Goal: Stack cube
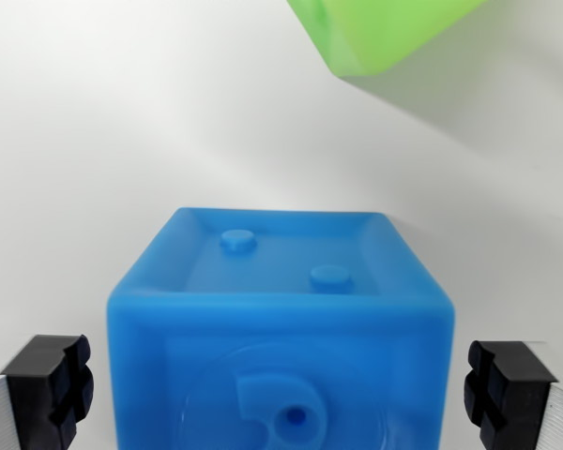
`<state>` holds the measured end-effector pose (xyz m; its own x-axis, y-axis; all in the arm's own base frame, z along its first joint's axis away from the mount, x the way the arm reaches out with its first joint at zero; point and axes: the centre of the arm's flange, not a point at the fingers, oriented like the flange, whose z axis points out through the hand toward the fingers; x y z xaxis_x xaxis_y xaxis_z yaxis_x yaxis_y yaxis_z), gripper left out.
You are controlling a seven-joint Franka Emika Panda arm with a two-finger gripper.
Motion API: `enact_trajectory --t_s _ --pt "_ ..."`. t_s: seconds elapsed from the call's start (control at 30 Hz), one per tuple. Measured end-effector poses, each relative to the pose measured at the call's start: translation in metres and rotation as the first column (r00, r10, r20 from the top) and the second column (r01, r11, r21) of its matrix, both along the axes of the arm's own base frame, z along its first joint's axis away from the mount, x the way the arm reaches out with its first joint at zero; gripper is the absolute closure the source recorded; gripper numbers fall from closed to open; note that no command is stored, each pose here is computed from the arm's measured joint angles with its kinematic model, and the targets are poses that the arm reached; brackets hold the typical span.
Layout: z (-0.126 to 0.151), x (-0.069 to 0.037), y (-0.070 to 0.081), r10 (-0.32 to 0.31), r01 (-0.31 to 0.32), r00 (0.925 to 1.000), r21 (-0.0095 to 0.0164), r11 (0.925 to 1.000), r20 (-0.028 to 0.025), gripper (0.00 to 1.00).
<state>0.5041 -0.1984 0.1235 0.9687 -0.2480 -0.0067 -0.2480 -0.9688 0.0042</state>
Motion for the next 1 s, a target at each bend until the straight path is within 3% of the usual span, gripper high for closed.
enact_trajectory --t_s 0.27,0.3,1.0 --pt "-0.0081 0.0002 -0.0002 0.0 0.0 1.0 0.0009 1.0 0.0 0.0" --pt "-0.0084 0.0002 -0.0002 0.0 0.0 1.0 0.0009 1.0 0.0 1.0" --pt "-0.0083 0.0005 -0.0001 0.0 0.0 1.0 0.0008 1.0 0.001 1.0"
